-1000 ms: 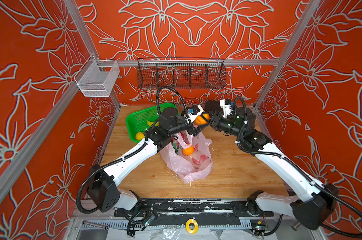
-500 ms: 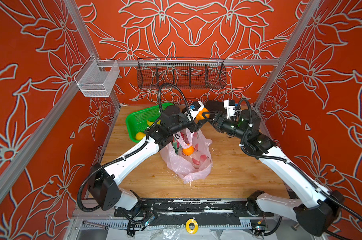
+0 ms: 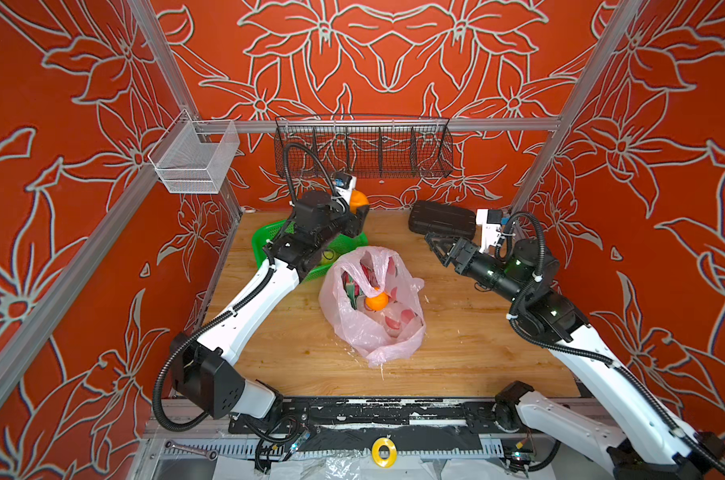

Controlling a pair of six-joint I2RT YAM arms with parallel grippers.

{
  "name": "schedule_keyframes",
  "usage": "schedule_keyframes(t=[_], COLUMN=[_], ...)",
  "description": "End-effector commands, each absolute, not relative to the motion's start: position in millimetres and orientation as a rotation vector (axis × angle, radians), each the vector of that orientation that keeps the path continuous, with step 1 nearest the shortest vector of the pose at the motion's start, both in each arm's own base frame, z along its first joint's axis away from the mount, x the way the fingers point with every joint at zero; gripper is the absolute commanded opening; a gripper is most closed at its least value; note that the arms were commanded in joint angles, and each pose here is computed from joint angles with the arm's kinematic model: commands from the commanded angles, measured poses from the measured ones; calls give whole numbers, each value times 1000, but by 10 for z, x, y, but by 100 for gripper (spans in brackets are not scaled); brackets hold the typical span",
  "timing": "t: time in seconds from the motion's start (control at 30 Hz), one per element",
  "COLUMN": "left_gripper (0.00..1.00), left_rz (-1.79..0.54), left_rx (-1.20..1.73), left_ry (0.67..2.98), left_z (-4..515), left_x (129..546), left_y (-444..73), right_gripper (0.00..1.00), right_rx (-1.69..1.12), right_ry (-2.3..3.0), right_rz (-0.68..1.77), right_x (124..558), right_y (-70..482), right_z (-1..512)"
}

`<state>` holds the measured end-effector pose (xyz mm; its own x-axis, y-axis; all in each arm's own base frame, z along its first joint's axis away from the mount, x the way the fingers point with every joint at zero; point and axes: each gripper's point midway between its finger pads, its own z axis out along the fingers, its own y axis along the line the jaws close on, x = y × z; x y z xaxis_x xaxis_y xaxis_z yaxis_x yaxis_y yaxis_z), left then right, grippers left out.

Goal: Untie the knot of the plastic bag and take out the fruit
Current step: 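Lower the orange into the green basket with the left gripper and release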

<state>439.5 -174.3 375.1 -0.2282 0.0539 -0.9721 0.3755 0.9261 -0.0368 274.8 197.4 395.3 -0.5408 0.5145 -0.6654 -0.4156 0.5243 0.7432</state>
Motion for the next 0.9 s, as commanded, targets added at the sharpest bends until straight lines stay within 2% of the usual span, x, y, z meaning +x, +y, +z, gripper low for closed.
schedule_keyframes(t=[0.0, 0.17, 0.33, 0.87], left_gripper=[62, 62, 61, 56], left_rz=[-303, -310, -323, -195], left_rx=[88, -156, -331, -464], left_ry=[1889, 2046, 2200, 2655], left_z=[3669, 3215, 2681, 1145], left_x=[4415, 4578, 4700, 5010], left_y=[-1292, -755, -518, -453], right_gripper=[97, 97, 97, 96], right_rx=[66, 70, 82, 136], right_ry=[1798, 1820, 1844, 1985], right_rz=[1117, 1112, 1093, 1033], right_x=[2734, 2719, 2733, 2854], right_y=[1895, 1891, 1876, 1902], right_z=[3832, 3719, 3638, 3400])
